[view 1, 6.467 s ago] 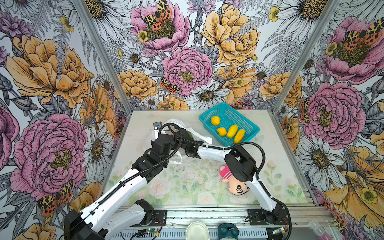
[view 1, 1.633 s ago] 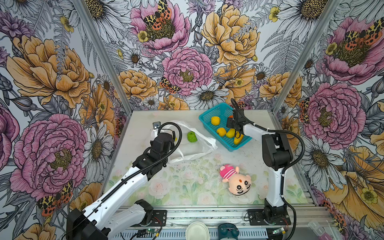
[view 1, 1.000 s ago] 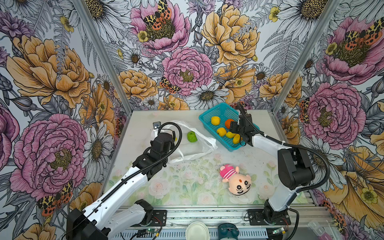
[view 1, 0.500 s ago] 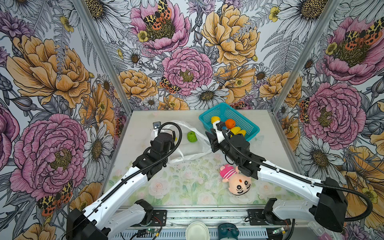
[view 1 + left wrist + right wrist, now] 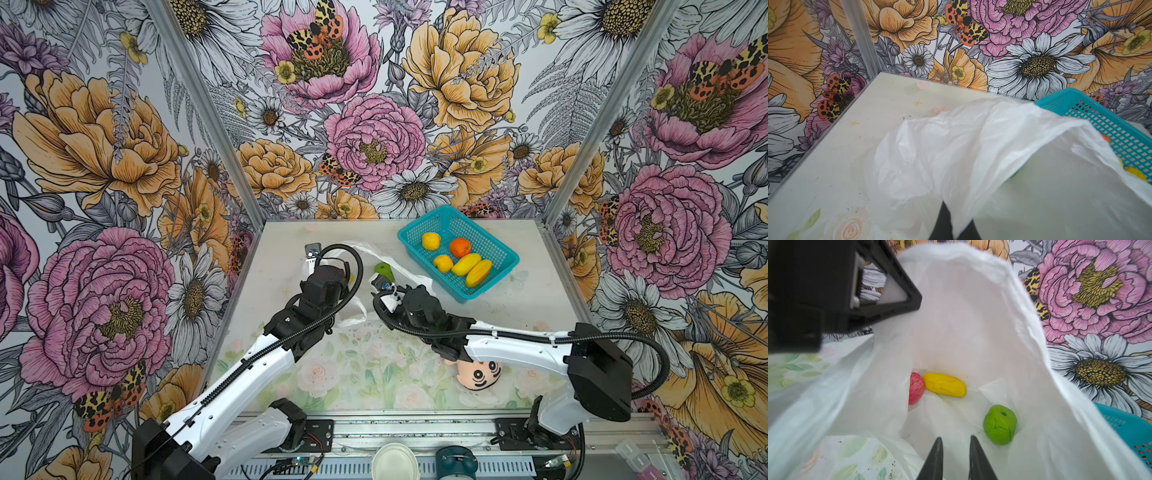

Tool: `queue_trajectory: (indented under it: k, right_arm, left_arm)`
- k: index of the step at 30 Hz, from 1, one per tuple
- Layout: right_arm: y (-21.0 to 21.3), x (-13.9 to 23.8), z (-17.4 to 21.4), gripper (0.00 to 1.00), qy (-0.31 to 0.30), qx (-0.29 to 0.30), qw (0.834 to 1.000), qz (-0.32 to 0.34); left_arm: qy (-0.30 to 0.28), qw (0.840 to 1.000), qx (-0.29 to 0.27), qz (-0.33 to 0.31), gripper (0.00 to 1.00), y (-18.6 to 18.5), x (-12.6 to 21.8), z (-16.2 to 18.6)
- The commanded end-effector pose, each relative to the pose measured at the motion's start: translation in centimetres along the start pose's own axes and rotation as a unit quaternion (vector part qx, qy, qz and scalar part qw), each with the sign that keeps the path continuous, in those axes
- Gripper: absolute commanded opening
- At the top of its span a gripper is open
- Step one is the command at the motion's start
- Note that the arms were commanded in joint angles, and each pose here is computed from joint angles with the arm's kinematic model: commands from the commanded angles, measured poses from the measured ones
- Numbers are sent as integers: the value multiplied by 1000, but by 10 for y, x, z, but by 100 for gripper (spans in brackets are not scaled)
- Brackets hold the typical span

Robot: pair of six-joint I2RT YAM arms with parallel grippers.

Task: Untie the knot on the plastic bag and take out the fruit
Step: 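Move the right gripper back over the bag opening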

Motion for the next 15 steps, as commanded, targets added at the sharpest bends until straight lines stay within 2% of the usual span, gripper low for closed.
queue_trajectory:
  k: [1, 7, 15]
  right_arm:
    - [-2, -24, 2, 19, 14, -14, 1000, 19]
    - [-15, -59, 22, 18, 47, -55, 997, 36]
    - [-34, -85, 43, 18, 79, -91, 991, 65]
  left_arm:
    - [-7, 1000, 15, 8, 0, 2, 3, 1]
    - [-17, 1000, 21, 16, 0, 3, 8, -1]
    - [-45, 997, 30, 51, 0, 3, 18, -3]
Point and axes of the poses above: each gripper's point midway between its finger pads, its own x axis back along the fingers, its own y axis along the line the jaws close on, z = x × y, the point moved 9 cm from there along x, back along the fingers, and after that the axes turned 8 degrees about -x, right-handed, at the moved point
